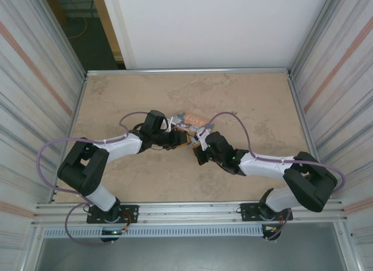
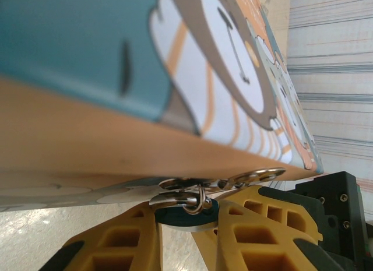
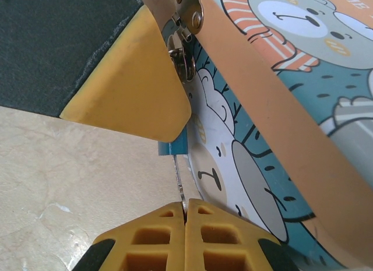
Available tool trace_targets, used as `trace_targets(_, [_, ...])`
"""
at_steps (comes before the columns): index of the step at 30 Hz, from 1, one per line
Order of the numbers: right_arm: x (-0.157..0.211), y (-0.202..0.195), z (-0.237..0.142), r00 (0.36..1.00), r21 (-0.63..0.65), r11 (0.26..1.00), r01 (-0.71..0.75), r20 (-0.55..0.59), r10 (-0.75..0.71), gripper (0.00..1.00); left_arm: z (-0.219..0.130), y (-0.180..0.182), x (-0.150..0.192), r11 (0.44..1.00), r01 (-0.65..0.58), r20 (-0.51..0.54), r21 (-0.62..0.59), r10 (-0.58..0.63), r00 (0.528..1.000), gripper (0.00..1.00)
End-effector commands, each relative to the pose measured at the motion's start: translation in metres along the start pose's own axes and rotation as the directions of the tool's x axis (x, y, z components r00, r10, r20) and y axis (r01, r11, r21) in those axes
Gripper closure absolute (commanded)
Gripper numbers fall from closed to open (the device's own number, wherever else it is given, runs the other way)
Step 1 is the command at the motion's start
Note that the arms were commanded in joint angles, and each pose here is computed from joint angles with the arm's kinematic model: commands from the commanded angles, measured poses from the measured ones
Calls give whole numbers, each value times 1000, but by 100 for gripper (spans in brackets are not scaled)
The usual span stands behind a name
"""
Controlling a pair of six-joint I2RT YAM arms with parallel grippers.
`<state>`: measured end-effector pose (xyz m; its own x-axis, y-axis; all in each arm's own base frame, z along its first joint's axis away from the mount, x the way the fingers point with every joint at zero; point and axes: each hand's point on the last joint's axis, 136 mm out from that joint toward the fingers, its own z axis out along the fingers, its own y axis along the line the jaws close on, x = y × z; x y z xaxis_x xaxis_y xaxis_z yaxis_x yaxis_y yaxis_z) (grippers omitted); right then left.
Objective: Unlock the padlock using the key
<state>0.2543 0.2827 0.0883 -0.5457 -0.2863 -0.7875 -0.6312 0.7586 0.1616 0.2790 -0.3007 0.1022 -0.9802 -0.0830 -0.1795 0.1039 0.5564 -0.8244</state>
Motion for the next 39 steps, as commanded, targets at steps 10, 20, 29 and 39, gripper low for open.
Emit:
trace_targets(10, [-23, 5, -4, 997, -28, 1000, -14, 76, 16, 100, -4, -26, -5, 997, -45, 8, 70, 44, 999, 86])
trace_targets(20, [-36, 13, -4, 991, -72, 997, -18, 128, 27, 100, -2, -26, -3, 997, -46, 3, 68, 46, 999, 86])
trace_targets(29, [-49, 19, 1, 986, -98, 995, 0, 164, 16, 100, -1, -29, -1, 996, -47, -2, 72, 48, 999, 86])
trace_targets(39, [-79, 31, 9, 974, -143, 988, 59, 225, -26, 100, 1, -30, 2, 996, -49, -10, 73, 50, 999, 86])
